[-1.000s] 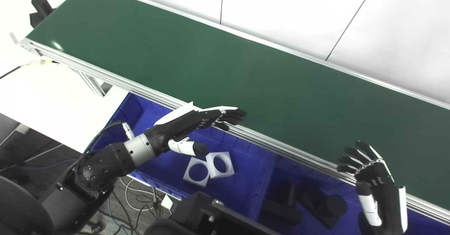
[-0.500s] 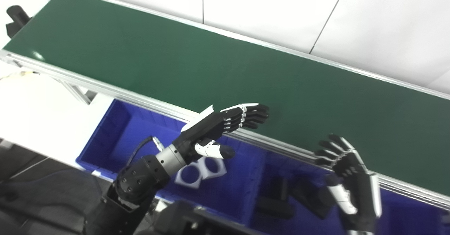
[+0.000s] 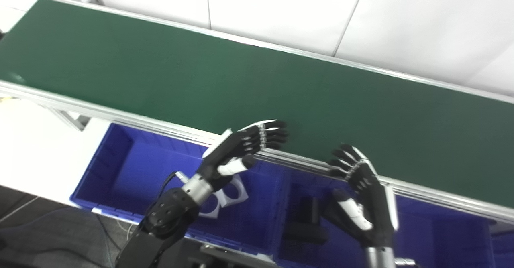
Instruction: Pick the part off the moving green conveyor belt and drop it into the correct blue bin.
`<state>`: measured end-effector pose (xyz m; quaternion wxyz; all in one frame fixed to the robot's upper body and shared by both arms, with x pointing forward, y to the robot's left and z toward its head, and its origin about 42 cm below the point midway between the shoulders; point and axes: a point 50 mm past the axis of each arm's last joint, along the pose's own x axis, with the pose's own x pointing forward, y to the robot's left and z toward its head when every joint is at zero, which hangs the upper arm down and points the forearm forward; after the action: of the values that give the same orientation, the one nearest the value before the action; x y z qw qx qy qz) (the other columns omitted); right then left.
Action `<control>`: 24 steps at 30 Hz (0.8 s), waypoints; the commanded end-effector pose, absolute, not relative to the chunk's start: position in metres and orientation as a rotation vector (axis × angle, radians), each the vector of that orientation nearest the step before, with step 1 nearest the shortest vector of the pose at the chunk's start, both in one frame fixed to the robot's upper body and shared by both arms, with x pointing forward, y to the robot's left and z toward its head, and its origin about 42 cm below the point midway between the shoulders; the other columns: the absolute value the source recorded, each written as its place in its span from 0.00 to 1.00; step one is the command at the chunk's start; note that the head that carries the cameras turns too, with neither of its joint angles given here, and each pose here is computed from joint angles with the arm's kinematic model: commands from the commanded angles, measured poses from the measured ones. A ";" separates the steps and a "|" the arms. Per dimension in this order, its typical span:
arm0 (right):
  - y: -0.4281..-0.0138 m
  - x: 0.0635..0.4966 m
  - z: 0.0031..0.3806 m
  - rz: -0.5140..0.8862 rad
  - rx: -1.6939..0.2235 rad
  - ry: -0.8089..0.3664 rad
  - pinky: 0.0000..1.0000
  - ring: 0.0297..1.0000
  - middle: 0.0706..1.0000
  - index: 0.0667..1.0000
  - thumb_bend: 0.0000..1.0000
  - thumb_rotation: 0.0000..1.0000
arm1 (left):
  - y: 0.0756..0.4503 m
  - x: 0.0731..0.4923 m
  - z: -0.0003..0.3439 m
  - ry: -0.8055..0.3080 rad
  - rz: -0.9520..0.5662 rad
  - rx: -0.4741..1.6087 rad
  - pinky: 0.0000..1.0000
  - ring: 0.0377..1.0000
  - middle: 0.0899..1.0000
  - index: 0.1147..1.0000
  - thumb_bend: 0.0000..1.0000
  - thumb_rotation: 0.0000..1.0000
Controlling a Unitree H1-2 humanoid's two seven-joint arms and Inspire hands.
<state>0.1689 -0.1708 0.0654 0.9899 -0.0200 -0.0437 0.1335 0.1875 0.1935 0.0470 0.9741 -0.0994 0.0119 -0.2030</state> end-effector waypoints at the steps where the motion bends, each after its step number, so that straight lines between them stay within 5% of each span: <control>1: -0.165 0.174 0.075 0.259 -0.032 -0.178 0.64 0.71 0.77 0.81 0.73 0.61 | 0.198 0.194 0.051 -0.034 -0.418 -0.219 0.77 0.76 0.75 0.74 0.90 0.68; 24: -0.147 0.182 0.065 0.247 -0.024 -0.170 0.65 0.72 0.79 0.84 0.73 0.61 | 0.229 0.200 0.027 -0.029 -0.462 -0.200 0.76 0.77 0.75 0.77 1.00 0.58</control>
<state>0.1784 -0.1545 0.0556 0.9906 -0.0219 -0.0442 0.1272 0.1937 0.2226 0.0204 0.9688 -0.1021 0.0118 -0.2254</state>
